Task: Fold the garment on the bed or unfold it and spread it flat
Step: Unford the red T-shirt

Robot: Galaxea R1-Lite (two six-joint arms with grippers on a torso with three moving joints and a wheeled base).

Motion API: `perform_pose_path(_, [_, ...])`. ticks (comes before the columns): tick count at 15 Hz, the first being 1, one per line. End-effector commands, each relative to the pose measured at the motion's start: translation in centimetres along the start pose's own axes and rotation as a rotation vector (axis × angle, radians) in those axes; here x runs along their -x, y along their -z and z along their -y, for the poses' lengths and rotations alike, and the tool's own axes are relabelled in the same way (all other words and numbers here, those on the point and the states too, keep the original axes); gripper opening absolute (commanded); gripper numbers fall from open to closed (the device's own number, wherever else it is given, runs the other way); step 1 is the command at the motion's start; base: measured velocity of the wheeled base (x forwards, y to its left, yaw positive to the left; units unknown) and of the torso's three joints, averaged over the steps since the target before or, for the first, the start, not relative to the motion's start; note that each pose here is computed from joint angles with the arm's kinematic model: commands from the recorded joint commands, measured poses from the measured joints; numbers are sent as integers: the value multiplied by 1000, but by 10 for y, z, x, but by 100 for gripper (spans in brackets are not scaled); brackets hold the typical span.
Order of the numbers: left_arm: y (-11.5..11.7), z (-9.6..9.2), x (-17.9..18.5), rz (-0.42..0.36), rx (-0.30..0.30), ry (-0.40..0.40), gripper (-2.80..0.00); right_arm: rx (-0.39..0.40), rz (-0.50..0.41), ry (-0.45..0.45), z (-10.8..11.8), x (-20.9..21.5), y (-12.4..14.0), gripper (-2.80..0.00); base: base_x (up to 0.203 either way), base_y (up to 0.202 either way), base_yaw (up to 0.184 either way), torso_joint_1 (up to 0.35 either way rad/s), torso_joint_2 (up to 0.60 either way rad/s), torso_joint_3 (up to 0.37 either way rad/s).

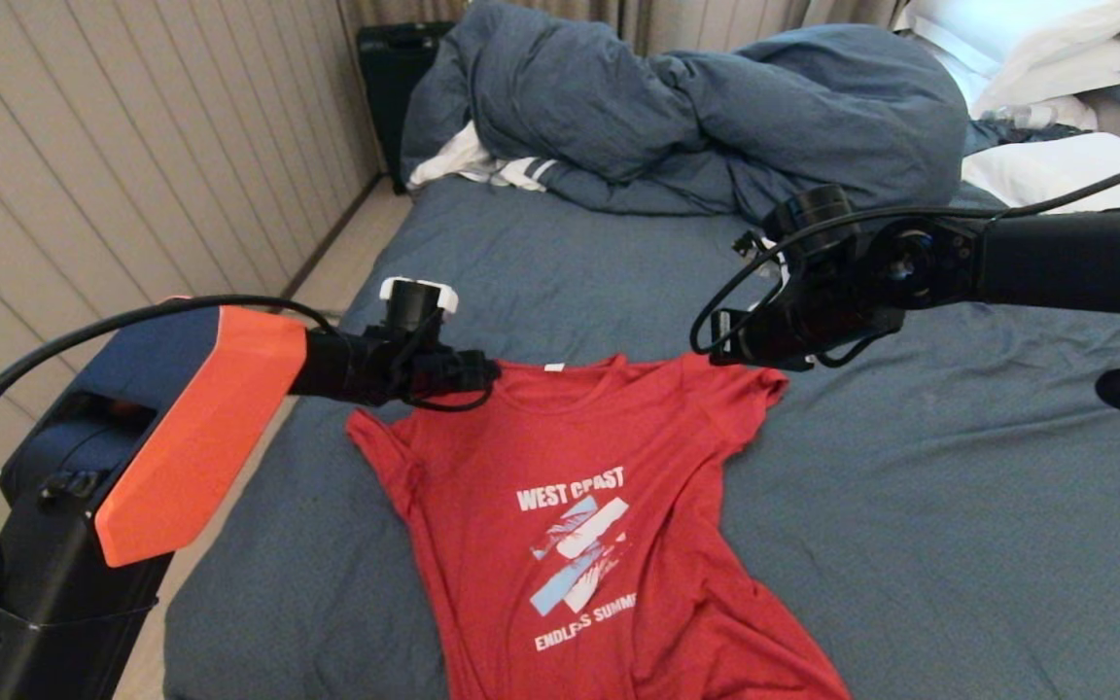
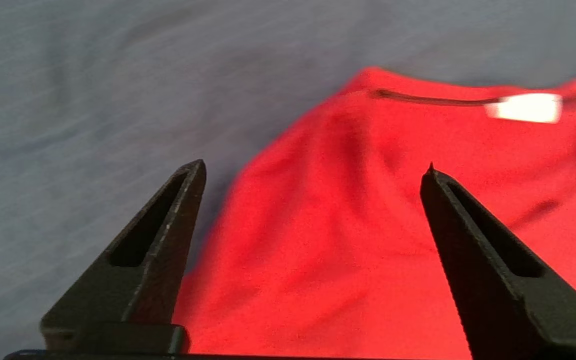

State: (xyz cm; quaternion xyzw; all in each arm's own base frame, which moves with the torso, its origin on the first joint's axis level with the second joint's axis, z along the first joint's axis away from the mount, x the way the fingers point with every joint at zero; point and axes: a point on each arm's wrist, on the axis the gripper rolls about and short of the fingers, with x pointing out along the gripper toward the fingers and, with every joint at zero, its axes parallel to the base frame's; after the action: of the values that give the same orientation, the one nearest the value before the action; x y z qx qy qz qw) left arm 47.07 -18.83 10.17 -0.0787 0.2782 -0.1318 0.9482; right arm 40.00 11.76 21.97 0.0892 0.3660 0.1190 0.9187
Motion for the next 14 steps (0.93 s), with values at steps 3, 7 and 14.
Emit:
perform_pose_path(3, [17,-6,-18,29,-2,-117,0,-3,-5,2,1,-2,0,-280,0,0,0,0,0,0])
perform_pose_path(7, [26,-6,-20,23,-8,-138,0,-2,4,2,1,-2,0,-280,0,0,0,0,0,0])
perform_pose_path(14, [15,-3,-11,49,2,-132,-280,-1,13,-1,1,-2,-2,-280,0,0,0,0,0,0])
